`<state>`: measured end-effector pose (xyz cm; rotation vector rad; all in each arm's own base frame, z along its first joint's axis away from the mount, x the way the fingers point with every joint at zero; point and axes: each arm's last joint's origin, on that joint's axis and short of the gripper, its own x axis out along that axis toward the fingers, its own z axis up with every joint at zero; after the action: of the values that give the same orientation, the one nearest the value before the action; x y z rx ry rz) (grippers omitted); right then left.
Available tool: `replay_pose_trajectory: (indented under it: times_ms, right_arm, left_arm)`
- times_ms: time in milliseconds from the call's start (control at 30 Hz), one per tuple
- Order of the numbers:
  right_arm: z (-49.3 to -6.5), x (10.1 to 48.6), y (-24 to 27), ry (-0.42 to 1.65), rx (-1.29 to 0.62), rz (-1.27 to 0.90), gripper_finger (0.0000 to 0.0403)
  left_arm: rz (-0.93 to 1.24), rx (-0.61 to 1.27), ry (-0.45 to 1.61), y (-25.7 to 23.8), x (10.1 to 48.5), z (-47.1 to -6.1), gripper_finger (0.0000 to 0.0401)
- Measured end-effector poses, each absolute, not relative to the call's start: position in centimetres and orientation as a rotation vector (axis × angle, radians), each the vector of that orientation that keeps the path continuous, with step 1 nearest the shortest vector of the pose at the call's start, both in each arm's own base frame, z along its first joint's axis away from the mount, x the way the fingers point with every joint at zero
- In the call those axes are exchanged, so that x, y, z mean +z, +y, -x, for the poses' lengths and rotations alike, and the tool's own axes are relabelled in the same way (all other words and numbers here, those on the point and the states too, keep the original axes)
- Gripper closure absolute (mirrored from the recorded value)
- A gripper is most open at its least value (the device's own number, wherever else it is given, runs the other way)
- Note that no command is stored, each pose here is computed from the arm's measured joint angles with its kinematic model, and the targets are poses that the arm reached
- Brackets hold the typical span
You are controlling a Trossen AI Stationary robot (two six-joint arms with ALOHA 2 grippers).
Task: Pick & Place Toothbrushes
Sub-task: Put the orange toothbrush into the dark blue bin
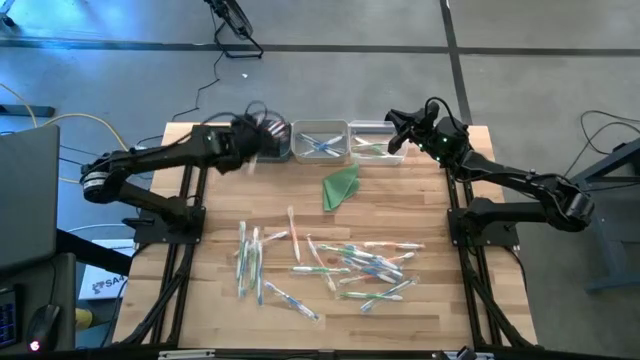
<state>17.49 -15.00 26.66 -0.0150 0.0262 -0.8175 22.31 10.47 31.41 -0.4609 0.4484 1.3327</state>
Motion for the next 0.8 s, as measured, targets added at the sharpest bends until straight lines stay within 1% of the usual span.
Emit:
replay_pose_trajectory:
  times_ms: [200, 367, 500, 667, 800]
  right_arm:
    - [-17.5, 26.6, -15.0, 0.014, -0.822, -0.019, 0.0369]
    - [-17.5, 26.5, -15.0, 0.008, -0.826, -0.064, 0.0369]
    - [-17.5, 26.5, -15.0, 0.008, -0.826, -0.064, 0.0369]
    - [-17.5, 26.5, -15.0, 0.008, -0.826, -0.064, 0.0369]
    - [-17.5, 26.5, -15.0, 0.008, -0.826, -0.064, 0.0369]
  left_arm:
    - [0.47, 1.24, 0.445, 15.1, 31.3, -21.6, 0.0382]
    - [0.483, 1.153, 0.393, 18.2, 29.9, -20.3, 0.0382]
    - [0.438, 1.056, 0.393, 19.5, 28.6, -19.5, 0.0382]
    - [0.48, 1.06, 0.286, 20.6, 27.2, -18.6, 0.0382]
    - [0.462, 1.047, 0.217, 20.6, 26.0, -18.4, 0.0382]
